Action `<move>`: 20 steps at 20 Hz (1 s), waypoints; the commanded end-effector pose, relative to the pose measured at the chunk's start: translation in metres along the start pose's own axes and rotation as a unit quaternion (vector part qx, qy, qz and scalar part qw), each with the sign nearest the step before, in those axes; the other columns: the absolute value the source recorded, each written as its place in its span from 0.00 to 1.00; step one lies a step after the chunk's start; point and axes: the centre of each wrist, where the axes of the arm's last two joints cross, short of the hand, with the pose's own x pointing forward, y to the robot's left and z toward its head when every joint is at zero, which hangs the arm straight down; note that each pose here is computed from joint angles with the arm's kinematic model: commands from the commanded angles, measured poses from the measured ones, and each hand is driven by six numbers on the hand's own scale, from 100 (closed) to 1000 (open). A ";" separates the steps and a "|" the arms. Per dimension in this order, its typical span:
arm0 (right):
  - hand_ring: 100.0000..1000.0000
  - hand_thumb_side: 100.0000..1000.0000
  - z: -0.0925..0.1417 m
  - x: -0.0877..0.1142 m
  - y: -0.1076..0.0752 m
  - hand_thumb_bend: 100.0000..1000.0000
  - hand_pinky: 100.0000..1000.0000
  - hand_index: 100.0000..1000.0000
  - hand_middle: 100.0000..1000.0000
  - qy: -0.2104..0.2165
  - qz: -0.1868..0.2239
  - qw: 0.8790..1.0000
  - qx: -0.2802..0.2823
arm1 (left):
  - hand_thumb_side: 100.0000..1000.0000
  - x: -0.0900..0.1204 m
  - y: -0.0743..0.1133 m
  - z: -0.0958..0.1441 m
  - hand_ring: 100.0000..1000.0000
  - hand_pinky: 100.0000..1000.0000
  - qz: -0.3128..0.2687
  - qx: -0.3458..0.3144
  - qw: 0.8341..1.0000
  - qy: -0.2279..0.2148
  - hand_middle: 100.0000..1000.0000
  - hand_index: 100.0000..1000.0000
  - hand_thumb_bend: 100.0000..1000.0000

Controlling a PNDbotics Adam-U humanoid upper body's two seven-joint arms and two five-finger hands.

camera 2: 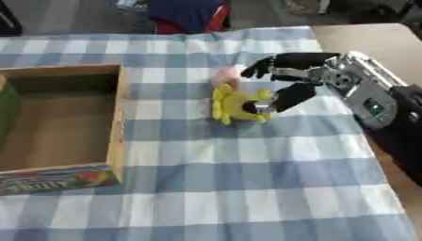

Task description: Pick up objects on the table and place them in the box.

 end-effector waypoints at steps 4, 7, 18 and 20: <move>0.88 0.85 0.001 0.008 -0.006 0.38 0.73 1.00 0.85 -0.004 0.066 0.997 -0.039 | 0.51 0.007 0.000 -0.007 0.55 0.30 0.004 -0.002 1.000 -0.017 0.48 0.81 0.38; 0.88 0.86 -0.003 0.010 0.001 0.37 0.73 1.00 0.84 -0.006 0.084 0.996 -0.034 | 0.51 0.007 -0.001 -0.007 0.55 0.30 0.006 -0.003 1.000 -0.016 0.48 0.81 0.38; 0.88 0.87 -0.003 0.003 0.016 0.35 0.73 1.00 0.83 0.006 0.094 0.995 -0.020 | 0.51 0.007 -0.001 -0.006 0.55 0.30 0.006 -0.003 1.000 -0.016 0.48 0.81 0.38; 0.88 0.88 -0.003 0.003 0.016 0.35 0.73 1.00 0.83 0.008 0.094 0.995 -0.021 | 0.51 0.007 -0.002 -0.007 0.55 0.30 0.007 -0.003 1.000 -0.016 0.48 0.81 0.38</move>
